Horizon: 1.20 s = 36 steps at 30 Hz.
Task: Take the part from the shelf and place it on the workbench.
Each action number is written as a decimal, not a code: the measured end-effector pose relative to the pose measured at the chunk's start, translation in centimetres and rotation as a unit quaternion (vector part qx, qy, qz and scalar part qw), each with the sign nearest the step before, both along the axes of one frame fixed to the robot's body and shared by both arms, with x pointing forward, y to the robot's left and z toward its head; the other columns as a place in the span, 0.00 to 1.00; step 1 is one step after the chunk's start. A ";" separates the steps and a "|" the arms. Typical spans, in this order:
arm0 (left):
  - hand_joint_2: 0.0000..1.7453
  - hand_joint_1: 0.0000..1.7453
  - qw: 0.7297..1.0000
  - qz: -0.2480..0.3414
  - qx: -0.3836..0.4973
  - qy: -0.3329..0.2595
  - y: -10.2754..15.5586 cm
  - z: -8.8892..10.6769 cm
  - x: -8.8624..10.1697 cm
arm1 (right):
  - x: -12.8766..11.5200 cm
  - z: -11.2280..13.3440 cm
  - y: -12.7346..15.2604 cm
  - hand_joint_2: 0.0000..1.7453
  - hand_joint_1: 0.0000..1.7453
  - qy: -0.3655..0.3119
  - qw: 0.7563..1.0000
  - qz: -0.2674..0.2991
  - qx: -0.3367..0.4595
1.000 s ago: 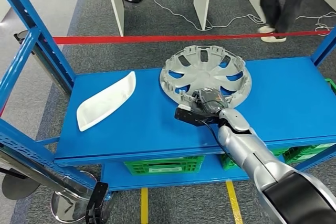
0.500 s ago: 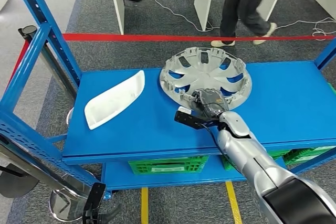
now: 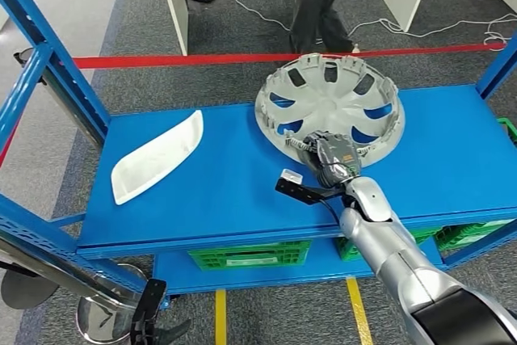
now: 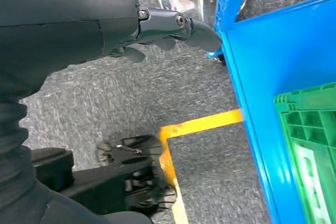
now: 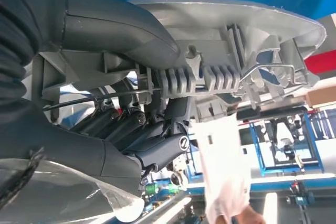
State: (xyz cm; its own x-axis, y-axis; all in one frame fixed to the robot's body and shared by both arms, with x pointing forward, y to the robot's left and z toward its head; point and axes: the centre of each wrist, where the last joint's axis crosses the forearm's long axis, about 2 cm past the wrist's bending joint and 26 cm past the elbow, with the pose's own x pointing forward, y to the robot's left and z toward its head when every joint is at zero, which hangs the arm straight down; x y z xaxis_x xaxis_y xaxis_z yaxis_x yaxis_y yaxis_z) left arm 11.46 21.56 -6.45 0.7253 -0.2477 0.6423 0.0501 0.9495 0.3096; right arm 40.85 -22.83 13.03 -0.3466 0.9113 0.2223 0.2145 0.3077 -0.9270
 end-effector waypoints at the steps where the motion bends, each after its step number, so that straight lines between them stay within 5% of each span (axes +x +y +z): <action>1: 1.00 0.00 1.000 0.000 -0.001 0.000 0.0 -0.1 0.0 | -0.1 -0.1 0.0 1.00 1.00 0.000 1.000 0.001 0.000; 25: 1.00 0.00 1.000 0.008 -0.005 0.003 -0.5 -0.5 0.0 | -1.4 1.0 -0.4 1.00 1.00 -0.106 0.994 0.015 0.002; 36: 1.00 0.00 1.000 0.017 -0.003 0.007 -0.7 -0.6 -0.6 | -3.4 2.6 0.1 1.00 1.00 -0.162 0.984 0.016 0.070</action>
State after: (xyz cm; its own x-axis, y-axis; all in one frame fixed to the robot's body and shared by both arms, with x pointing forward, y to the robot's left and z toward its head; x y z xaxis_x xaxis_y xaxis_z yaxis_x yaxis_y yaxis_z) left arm 10.91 20.90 -7.06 0.7416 -0.2198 0.6338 0.0224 0.9524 0.3040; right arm 37.47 -22.76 15.62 -0.4477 0.8671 0.2185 0.4793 0.4390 -0.7600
